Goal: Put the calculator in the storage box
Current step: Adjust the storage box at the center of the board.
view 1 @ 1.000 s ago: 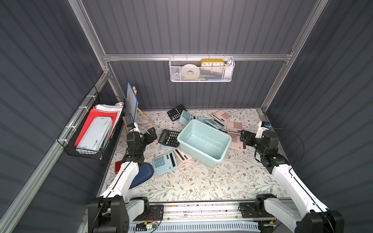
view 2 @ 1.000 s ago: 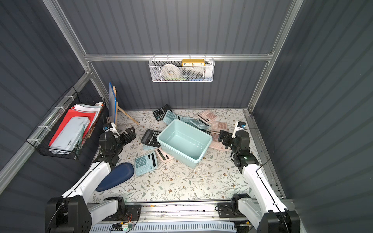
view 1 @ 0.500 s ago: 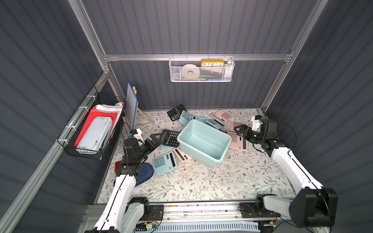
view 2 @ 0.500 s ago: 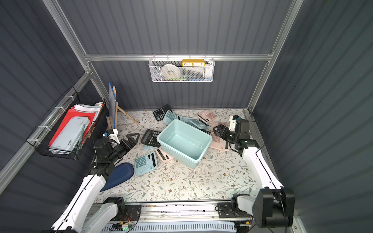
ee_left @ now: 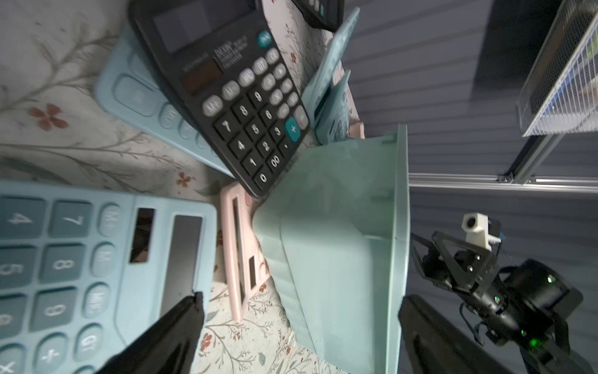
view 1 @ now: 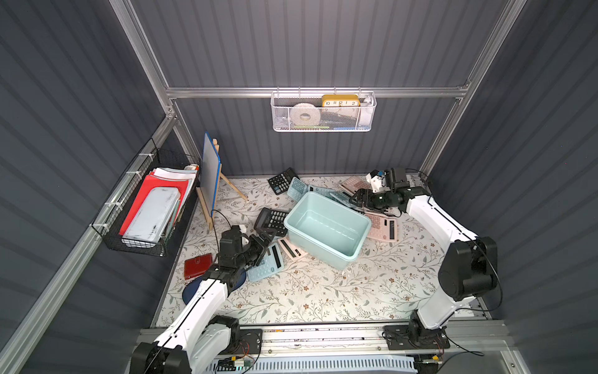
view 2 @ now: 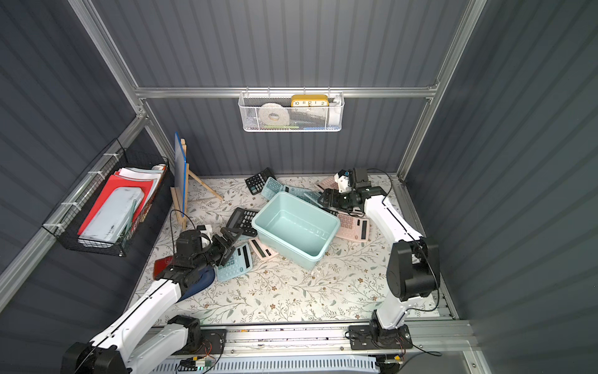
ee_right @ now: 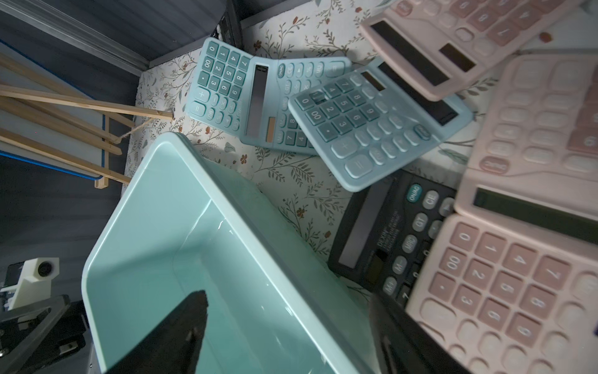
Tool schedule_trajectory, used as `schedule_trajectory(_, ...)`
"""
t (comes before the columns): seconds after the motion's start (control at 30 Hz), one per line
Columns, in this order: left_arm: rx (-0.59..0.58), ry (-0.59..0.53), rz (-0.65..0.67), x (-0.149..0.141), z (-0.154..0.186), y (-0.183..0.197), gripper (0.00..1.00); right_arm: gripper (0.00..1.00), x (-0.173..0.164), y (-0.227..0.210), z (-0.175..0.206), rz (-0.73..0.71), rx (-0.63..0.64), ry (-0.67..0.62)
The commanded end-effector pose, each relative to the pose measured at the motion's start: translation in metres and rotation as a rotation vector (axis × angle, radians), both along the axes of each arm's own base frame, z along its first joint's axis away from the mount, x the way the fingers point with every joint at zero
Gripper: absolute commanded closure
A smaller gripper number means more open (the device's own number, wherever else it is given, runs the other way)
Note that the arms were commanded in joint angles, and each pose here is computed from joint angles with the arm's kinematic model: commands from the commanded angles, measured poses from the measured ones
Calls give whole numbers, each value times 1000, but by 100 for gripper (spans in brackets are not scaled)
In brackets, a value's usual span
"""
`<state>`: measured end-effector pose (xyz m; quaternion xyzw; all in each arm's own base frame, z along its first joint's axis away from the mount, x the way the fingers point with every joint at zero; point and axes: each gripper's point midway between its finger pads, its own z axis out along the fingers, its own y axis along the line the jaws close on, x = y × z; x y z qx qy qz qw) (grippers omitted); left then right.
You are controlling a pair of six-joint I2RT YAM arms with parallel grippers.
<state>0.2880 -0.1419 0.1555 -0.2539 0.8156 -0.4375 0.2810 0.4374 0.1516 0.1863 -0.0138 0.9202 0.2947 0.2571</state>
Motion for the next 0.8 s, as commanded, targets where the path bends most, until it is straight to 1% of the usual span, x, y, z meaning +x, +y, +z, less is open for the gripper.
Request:
schedule_trajectory(0.0,30,-15,28,0,9,-9,1,19,-5,9,-9,91,9,47)
schedule_trajectory(0.07,34,-5,1,-2,5,-23,1,19,-4,16,-11,118,25,54)
schedule_trajectory(0.13,49,-1,-54,-3,2,-40,1,19,-6,24,-12,153,45,62)
schedule_trajectory(0.2,72,1,-92,-1,2,-56,1,19,-8,31,-16,177,57,72)
schedule_trajectory(0.3,81,-12,-112,7,2,-73,1,20,-11,36,-22,191,54,86)
schedule_trajectory(0.43,100,-30,-115,18,4,-84,1,21,-16,39,-23,188,39,102)
schedule_trajectory(0.5,108,-32,-124,24,3,-90,1,21,-22,47,-21,210,40,97)
schedule_trajectory(0.67,134,-14,-144,36,4,-99,1,21,-32,62,-32,247,-23,109)
schedule_trajectory(0.77,161,-14,-137,41,8,-98,1,25,-33,64,-40,251,-64,117)
